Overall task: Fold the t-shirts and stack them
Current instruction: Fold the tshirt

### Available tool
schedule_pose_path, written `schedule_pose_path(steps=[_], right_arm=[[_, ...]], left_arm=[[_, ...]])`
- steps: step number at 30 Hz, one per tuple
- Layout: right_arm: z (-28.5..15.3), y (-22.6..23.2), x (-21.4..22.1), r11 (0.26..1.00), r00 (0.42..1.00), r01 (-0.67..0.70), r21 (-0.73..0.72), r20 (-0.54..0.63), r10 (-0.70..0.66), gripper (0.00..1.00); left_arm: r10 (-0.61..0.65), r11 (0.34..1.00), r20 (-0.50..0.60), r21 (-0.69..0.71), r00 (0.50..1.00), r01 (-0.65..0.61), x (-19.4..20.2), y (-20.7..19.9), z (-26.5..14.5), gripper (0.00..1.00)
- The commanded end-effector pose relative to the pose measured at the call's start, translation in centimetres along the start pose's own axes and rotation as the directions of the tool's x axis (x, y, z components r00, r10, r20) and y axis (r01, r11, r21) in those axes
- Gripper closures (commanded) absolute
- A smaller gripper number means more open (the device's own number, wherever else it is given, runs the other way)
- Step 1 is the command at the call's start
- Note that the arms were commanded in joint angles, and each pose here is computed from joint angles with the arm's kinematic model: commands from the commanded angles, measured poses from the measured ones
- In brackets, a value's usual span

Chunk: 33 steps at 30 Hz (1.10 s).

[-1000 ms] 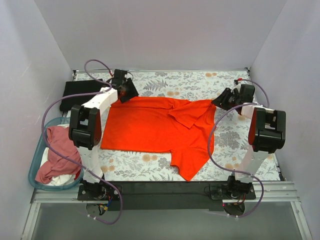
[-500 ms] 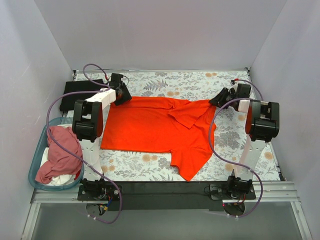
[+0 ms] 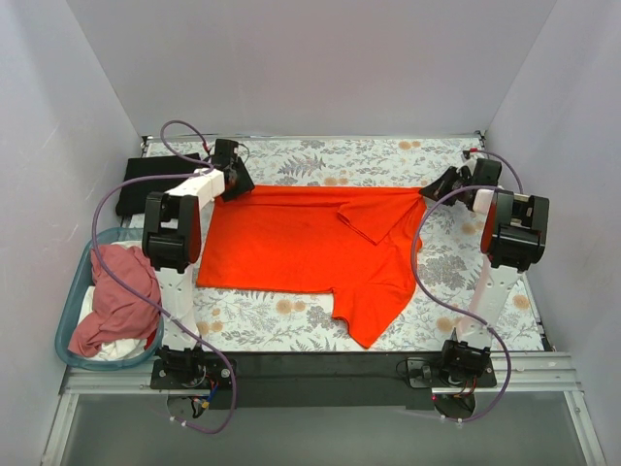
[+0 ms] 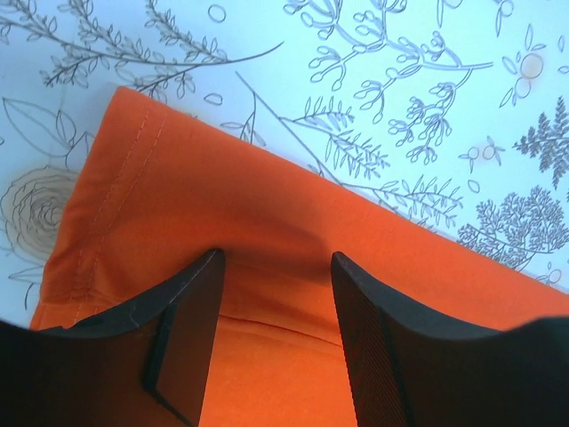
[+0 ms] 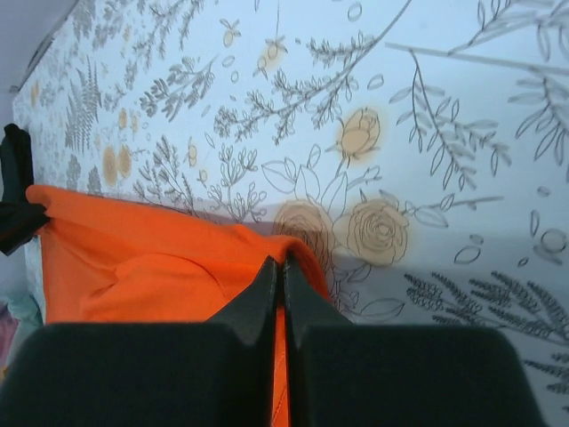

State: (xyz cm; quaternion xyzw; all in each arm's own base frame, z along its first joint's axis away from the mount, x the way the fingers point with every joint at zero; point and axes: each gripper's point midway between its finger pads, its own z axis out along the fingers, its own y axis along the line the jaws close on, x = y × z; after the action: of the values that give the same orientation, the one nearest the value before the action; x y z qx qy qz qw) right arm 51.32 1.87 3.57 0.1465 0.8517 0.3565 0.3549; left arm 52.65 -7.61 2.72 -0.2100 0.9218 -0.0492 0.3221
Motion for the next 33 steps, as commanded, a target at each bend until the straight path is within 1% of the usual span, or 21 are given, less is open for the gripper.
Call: schedule_pose_path(steps=[1,3,6,8,9,11,14,16,17,19,20,21,23,24,25,26,27,28,30,31,33], right_arm=[[0.1,-0.4,-3.0,0.996,0.995,0.088,-0.024,0.049,-0.086,0.99],[0.8,-0.7,-3.4,0.995,0.995,0.099,-0.032,0.038,-0.098,0.99],[1.4,-1.3,-3.3,0.995,0.995,0.094,-0.032,0.016,-0.094,0.95],[1.4,-1.6,-3.1,0.996,0.996,0.091,-0.02,0.006,-0.091,0.89],[1.3,-1.5,-3.2,0.996,0.996,0.09,-0.017,0.005,-0.09,0.83],[0.9,-1.2,-3.3,0.995,0.995,0.098,-0.001,0.008,-0.098,0.77],[-1.1,1.1,-4.7,0.988,0.987,0.152,0.023,0.044,-0.153,0.71],[-2.1,1.9,-4.3,0.984,0.984,0.17,0.055,0.045,-0.172,0.69],[-3.1,3.5,-5.0,0.974,0.973,0.211,0.08,0.074,-0.217,0.69],[-3.9,5.0,-4.6,0.964,0.964,0.243,0.106,0.081,-0.252,0.69],[-3.8,5.2,-3.2,0.958,0.963,0.252,0.138,0.062,-0.262,0.69],[-4.8,6.9,-3.4,0.947,0.949,0.29,0.141,0.081,-0.303,0.69],[-4.5,8.0,-0.7,0.934,0.943,0.321,0.156,0.035,-0.33,0.69],[-5.1,8.8,0.1,0.93,0.941,0.33,0.162,0.024,-0.339,0.7],[-5.1,9.2,1.2,0.927,0.94,0.336,0.164,0.004,-0.341,0.71],[-5.0,10.0,3.5,0.93,0.944,0.329,0.161,-0.035,-0.328,0.71],[-4.9,10.3,4.9,0.928,0.942,0.336,0.158,-0.06,-0.331,0.71],[-4.9,10.6,5.9,0.934,0.946,0.324,0.152,-0.073,-0.316,0.72],[-4.9,11.2,9.1,0.951,0.959,0.273,0.146,-0.114,-0.258,0.71],[-4.9,11.2,10.1,0.958,0.966,0.245,0.15,-0.123,-0.228,0.71],[-4.6,12.3,11.9,0.972,0.976,0.192,0.137,-0.131,-0.175,0.69]], left_arm=[[0.012,0.993,-0.069,-0.114,0.998,-0.02,2.0,3.5,2.2,0.5],[0.011,0.994,-0.063,-0.103,0.998,-0.017,1.6,3.1,2.5,0.5],[0.011,0.995,-0.052,-0.099,0.999,-0.016,1.1,2.8,2.9,0.49],[0.022,0.994,-0.041,-0.104,0.999,-0.026,0.7,2.8,3.0,0.47],[0.024,0.995,-0.034,-0.099,0.999,-0.027,0.3,2.6,3.0,0.46],[0.02,0.996,-0.021,-0.084,1.0,-0.022,-0.3,2.1,2.6,0.43],[0.012,0.999,0.002,-0.041,1.0,-0.012,-1.5,0.9,1.1,0.39],[0.01,1.0,0.024,-0.02,1.0,-0.009,-2.3,0.3,-0.1,0.37],[0.009,1.0,0.05,0.003,0.999,-0.01,-3.3,-0.4,-1.5,0.37],[0.01,1.0,0.074,0.025,0.997,-0.012,-4.1,-1.2,-2.9,0.36],[0.008,0.999,0.104,0.047,0.995,-0.013,-5.0,-1.9,-4.5,0.36],[0.007,0.998,0.114,0.057,0.993,-0.013,-5.3,-2.2,-5.3,0.36],[0.009,0.997,0.131,0.072,0.991,-0.018,-5.5,-2.6,-6.9,0.36],[0.004,0.996,0.159,0.09,0.987,-0.019,-6.3,-2.9,-8.7,0.36],[-0.002,0.995,0.168,0.1,0.986,-0.015,-6.4,-3.1,-9.6,0.36],[-0.009,0.993,0.183,0.117,0.983,-0.012,-6.3,-3.3,-11.3,0.36],[-0.001,0.994,0.164,0.108,0.986,-0.017,-5.4,-3.1,-10.9,0.36],[-0.01,0.991,0.191,0.131,0.982,-0.015,-5.9,-3.4,-13.0,0.36],[-0.006,0.989,0.196,0.148,0.981,-0.024,-4.8,-3.7,-14.6,0.36],[-0.004,0.988,0.198,0.151,0.98,-0.027,-3.8,-3.2,-16.1,0.36],[0.008,0.987,0.201,0.155,0.98,-0.04,-2.3,-3.1,-17.2,0.36]])
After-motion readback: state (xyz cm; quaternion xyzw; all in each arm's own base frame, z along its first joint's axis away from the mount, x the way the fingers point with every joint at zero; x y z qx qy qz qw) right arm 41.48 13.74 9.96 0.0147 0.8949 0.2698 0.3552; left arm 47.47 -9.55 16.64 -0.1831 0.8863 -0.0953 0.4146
